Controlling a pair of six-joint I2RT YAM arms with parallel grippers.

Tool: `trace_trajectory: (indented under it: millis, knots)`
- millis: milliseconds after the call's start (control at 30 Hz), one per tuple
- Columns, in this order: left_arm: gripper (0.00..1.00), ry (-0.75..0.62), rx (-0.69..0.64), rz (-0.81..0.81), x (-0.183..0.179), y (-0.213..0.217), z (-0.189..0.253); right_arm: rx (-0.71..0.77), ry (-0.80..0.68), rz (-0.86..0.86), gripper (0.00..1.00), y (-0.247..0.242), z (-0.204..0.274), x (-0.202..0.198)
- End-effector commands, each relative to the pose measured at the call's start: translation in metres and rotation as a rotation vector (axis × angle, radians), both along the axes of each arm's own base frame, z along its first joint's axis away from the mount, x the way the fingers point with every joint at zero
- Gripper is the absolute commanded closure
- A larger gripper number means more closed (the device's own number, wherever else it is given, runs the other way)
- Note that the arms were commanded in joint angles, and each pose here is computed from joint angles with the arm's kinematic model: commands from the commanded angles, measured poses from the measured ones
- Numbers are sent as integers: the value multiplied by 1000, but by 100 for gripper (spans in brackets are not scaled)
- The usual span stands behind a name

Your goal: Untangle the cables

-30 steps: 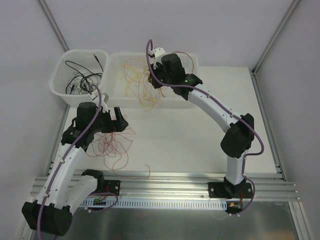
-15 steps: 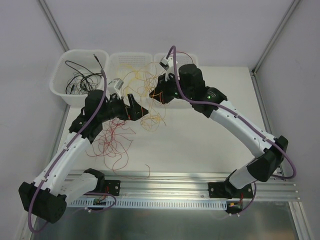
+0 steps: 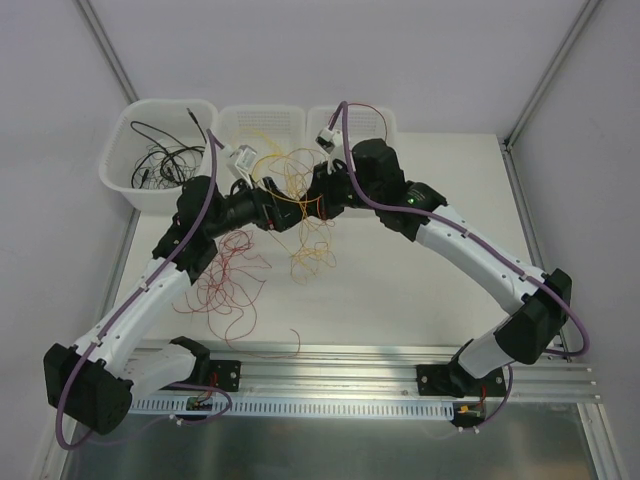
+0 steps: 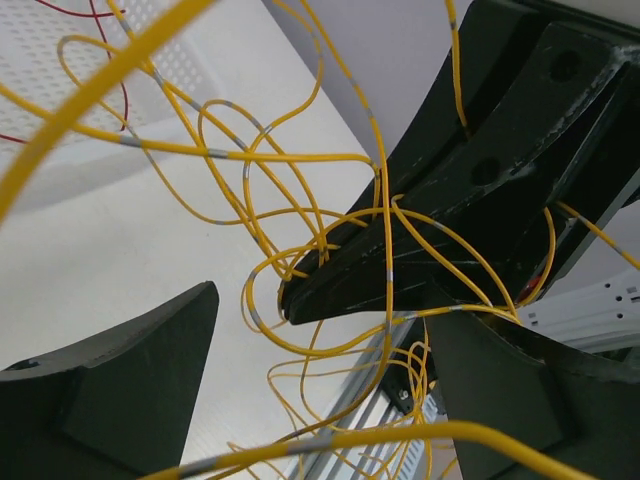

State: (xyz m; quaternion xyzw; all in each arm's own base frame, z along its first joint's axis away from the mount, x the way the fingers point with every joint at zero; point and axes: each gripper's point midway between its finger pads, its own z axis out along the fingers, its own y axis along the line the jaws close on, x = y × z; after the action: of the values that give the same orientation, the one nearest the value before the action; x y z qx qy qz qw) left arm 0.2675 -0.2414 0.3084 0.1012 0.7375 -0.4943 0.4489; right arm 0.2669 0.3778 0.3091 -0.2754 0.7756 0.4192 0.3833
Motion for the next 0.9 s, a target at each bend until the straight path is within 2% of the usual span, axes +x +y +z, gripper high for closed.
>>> trace_trajectory:
  millis: [0, 33, 100, 167, 200, 333, 467, 533, 667, 767, 867]
  knots:
    - [18, -33, -61, -53, -3, -11, 9, 118, -25, 56, 99, 13, 33, -8]
    - [19, -30, -68, -50, -4, -11, 8, 114, -14, 65, 99, 15, 30, -10]
    - [32, -36, -66, -30, -3, -8, 7, 101, -4, 70, 99, 14, 23, -11]
    - [40, -49, -67, -15, -4, -6, 8, 89, -4, 74, 99, 12, 19, -13]
    - [48, -57, -63, 4, -2, -4, 8, 77, 2, 89, 99, 11, 11, -16]
    - [58, -67, -49, 73, 2, 6, 4, 50, 14, 174, 99, 9, -6, -33]
    - [55, -68, -59, 102, 4, 10, 7, 19, 30, 246, 99, 7, -23, -52]
    - [50, -44, -68, 107, 5, 9, 4, 21, 30, 263, 99, 7, -25, -58]
    - [33, -25, -94, 125, 7, 10, 0, 30, 20, 271, 99, 8, -24, -62]
    - [29, -29, -105, 161, 7, 15, -2, 23, 19, 263, 99, 7, -26, -61]
    - [30, -30, -111, 188, 8, 19, -3, 38, 14, 280, 99, 7, -24, -65]
